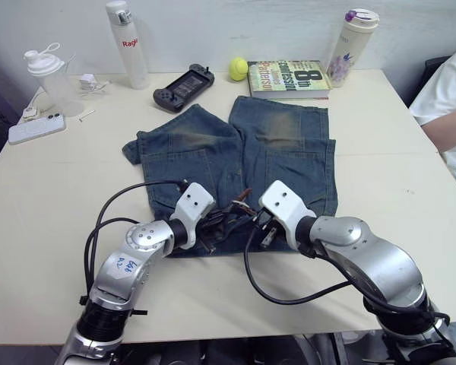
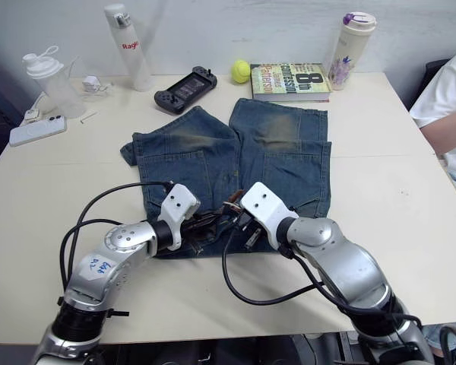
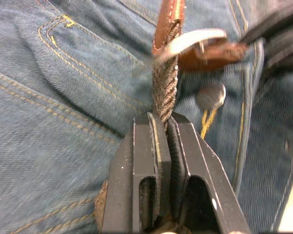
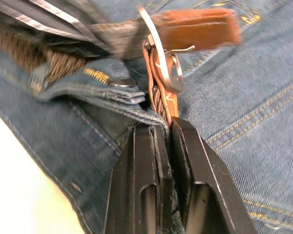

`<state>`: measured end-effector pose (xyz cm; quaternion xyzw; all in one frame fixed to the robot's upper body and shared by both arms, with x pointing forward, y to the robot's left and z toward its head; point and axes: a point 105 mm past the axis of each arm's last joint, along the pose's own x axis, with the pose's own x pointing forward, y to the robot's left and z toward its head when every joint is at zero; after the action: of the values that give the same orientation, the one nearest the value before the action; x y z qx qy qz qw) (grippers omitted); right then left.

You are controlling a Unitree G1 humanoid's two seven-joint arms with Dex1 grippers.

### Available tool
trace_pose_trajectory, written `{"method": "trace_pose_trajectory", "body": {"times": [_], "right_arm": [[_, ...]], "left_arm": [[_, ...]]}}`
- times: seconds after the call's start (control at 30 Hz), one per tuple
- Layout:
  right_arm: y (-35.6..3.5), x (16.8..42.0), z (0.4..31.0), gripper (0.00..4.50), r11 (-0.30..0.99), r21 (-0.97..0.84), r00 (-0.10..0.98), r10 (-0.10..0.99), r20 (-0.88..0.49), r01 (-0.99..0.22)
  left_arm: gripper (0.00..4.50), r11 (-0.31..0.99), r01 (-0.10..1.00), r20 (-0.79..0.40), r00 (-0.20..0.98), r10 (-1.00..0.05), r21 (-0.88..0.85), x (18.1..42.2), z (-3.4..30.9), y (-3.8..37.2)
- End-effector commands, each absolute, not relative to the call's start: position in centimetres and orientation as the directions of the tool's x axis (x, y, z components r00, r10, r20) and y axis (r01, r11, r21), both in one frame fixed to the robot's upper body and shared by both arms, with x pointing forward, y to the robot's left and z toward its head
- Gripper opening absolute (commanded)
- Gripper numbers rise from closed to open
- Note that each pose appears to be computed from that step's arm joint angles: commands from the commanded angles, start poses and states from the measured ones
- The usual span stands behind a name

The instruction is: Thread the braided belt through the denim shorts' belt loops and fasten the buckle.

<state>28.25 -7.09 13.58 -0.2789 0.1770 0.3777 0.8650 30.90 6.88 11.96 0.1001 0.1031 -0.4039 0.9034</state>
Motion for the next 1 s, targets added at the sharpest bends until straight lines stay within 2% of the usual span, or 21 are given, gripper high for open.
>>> {"method": "trace_pose_trajectory", "body": {"times": [0.03, 0.2, 0.3, 0.4, 0.43, 0.5, 0.53, 0.57, 0.7, 0.77, 0.83, 0.9, 0.93, 1.0], "right_arm": [[-5.9, 27.2, 13.2, 0.03, 0.479, -0.366, 0.602, 0.604, -0.522, -0.798], [-5.9, 27.3, 13.6, 0.03, 0.498, -0.377, 0.624, 0.606, -0.493, -0.781], [-5.9, 27.9, 15.0, 1.29, 0.530, -0.442, 0.688, 0.604, -0.401, -0.723], [-6.2, 27.1, 15.0, 2.52, 0.529, -0.379, 0.650, 0.629, -0.426, -0.760], [-6.3, 26.8, 15.1, 3.09, 0.526, -0.370, 0.642, 0.636, -0.428, -0.766], [-6.7, 26.3, 15.8, 3.80, 0.518, -0.354, 0.628, 0.653, -0.423, -0.778], [-7.0, 26.0, 16.5, 4.31, 0.522, -0.329, 0.617, 0.671, -0.411, -0.787], [-7.2, 25.7, 17.0, 4.43, 0.524, -0.310, 0.608, 0.684, -0.403, -0.794], [-8.3, 26.1, 21.2, 4.43, 0.537, -0.299, 0.613, 0.725, -0.313, -0.789], [-8.0, 26.9, 23.1, 4.43, 0.538, -0.357, 0.633, 0.732, -0.252, -0.764], [-7.5, 27.6, 23.8, 4.43, 0.484, -0.500, 0.651, 0.721, -0.237, -0.718], [-7.2, 28.8, 23.0, 4.43, 0.358, -0.695, 0.683, 0.682, -0.261, -0.624], [-7.2, 29.5, 22.1, 4.43, 0.250, -0.783, 0.690, 0.663, -0.290, -0.570], [-7.5, 30.5, 20.8, 4.43, 0.089, -0.871, 0.700, 0.637, -0.324, -0.484]], "left_arm": [[0.00, 0.634, 0.764, -0.238, 0.642, -0.729, 0.117, 30.8, 12.3, 5.9], [0.00, 0.628, 0.769, -0.245, 0.636, -0.732, 0.119, 30.6, 12.0, 5.9], [0.00, 0.627, 0.770, -0.245, 0.635, -0.733, 0.119, 30.6, 12.0, 6.0], [0.00, 0.624, 0.773, -0.245, 0.631, -0.736, 0.117, 30.6, 11.9, 5.9], [0.00, 0.623, 0.773, -0.246, 0.631, -0.736, 0.117, 30.6, 11.9, 5.8], [0.00, 0.623, 0.774, -0.246, 0.629, -0.737, 0.114, 30.5, 11.8, 5.8], [0.00, 0.622, 0.775, -0.246, 0.629, -0.738, 0.115, 30.5, 11.8, 5.7], [0.00, 0.621, 0.775, -0.246, 0.628, -0.738, 0.115, 30.5, 11.7, 5.7], [0.00, 0.621, 0.776, -0.245, 0.627, -0.739, 0.110, 30.5, 11.7, 5.7], [0.00, 0.621, 0.776, -0.245, 0.627, -0.740, 0.109, 30.5, 11.7, 5.7], [0.00, 0.621, 0.776, -0.245, 0.626, -0.740, 0.109, 30.5, 11.7, 5.6], [0.00, 0.620, 0.777, -0.245, 0.625, -0.741, 0.106, 30.4, 11.7, 5.5], [0.00, 0.619, 0.779, -0.245, 0.623, -0.743, 0.104, 30.4, 11.6, 5.5], [0.00, 0.618, 0.779, -0.246, 0.622, -0.743, 0.105, 30.4, 11.6, 5.4]]}}
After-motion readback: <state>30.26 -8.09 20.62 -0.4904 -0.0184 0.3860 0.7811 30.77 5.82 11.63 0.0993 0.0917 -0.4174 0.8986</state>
